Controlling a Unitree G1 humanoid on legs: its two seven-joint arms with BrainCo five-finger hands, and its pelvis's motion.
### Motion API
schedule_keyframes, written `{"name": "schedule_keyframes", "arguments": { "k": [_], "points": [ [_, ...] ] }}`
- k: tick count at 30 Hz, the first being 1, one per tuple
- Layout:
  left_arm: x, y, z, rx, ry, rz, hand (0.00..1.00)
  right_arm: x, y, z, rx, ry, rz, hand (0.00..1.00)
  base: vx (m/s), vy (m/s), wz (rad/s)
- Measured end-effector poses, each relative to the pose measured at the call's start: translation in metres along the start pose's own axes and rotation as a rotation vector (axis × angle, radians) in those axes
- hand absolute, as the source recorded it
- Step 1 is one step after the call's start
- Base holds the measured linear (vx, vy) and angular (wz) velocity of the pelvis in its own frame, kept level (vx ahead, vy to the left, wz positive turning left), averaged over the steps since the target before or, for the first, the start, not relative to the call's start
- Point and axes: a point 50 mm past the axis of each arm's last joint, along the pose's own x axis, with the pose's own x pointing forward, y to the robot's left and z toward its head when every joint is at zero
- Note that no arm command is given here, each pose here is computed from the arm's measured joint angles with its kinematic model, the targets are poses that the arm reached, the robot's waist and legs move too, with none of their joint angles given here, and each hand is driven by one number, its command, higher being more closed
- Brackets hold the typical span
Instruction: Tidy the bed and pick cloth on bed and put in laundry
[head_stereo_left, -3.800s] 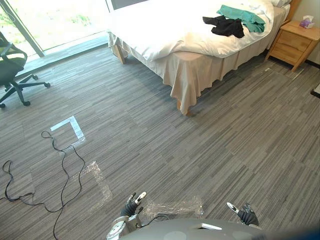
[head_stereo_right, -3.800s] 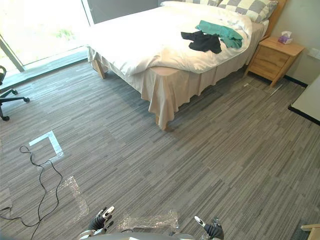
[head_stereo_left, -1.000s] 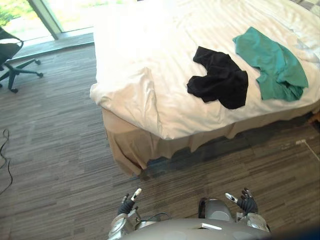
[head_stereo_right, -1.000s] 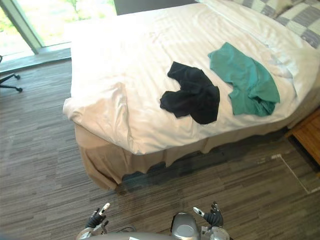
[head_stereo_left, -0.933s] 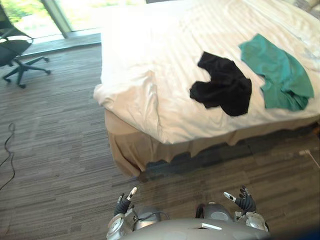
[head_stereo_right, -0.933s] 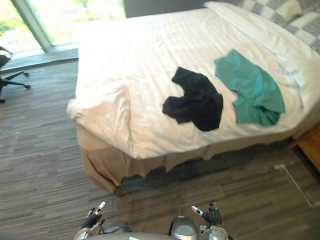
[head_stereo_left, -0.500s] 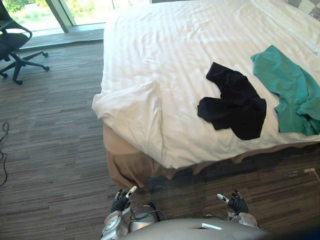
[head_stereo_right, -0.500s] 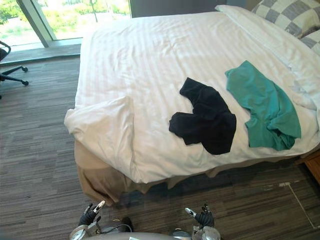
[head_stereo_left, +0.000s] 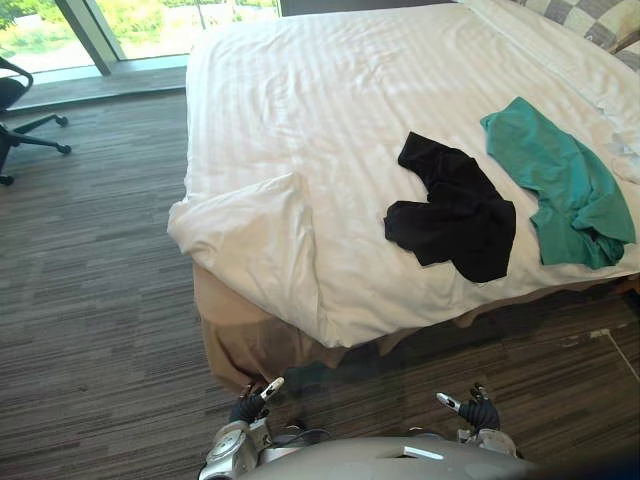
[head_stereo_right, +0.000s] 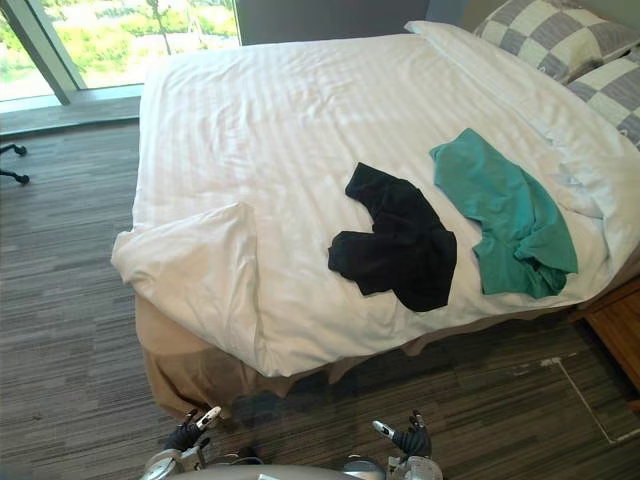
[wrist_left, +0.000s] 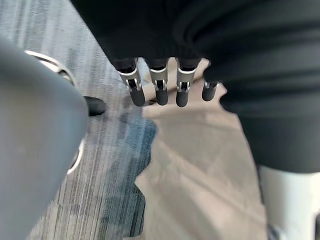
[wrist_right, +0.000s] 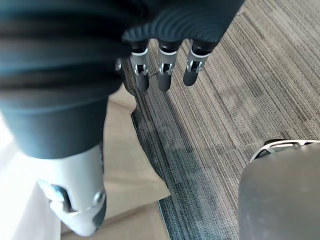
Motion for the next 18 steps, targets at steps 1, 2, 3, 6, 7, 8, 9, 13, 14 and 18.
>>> {"name": "schedule_keyframes", "arguments": {
  "k": [1,2,3,6,7,8,9,13,14,18],
  "points": [
    [0.000,0.001,0.000,-0.012,0.003,0.015,0.00,0.000,0.000,0.000,-0.005,0.002,0.000,0.00,-0.08,0.042,0.20],
    [0.000,0.004,-0.004,-0.053,0.025,0.056,0.00,0.001,-0.001,0.000,-0.012,0.002,-0.001,0.00,-0.10,0.043,0.25],
    [-0.001,0.007,-0.004,-0.076,0.028,0.077,0.00,0.001,-0.001,0.001,-0.012,0.001,-0.001,0.00,-0.10,0.040,0.28],
    [-0.002,0.017,-0.006,-0.195,0.029,0.172,0.00,0.001,0.000,0.001,-0.014,0.001,-0.001,0.00,-0.14,0.020,0.14],
    [-0.004,0.023,-0.007,-0.248,0.024,0.222,0.00,0.001,0.001,0.000,-0.016,0.008,0.002,0.00,-0.17,-0.009,0.11],
    [-0.005,0.028,-0.008,-0.291,0.021,0.270,0.00,0.002,0.002,0.001,-0.024,0.015,0.008,0.00,-0.23,-0.014,0.17],
    [-0.006,0.029,-0.011,-0.301,0.027,0.290,0.00,0.002,0.001,0.001,-0.029,0.018,0.005,0.00,-0.20,0.005,0.27],
    [-0.014,0.040,-0.024,-0.378,0.031,0.422,0.00,-0.001,-0.012,-0.013,-0.038,0.071,-0.002,0.00,-0.15,0.024,0.53],
    [-0.014,0.041,-0.023,-0.389,0.022,0.431,0.00,-0.001,-0.012,-0.013,-0.039,0.073,0.000,0.00,-0.11,0.048,0.87],
    [-0.016,0.046,0.014,-0.552,-0.196,0.465,0.00,0.004,-0.013,-0.004,-0.026,0.052,-0.007,0.00,-0.01,0.059,0.51]
  ]
}}
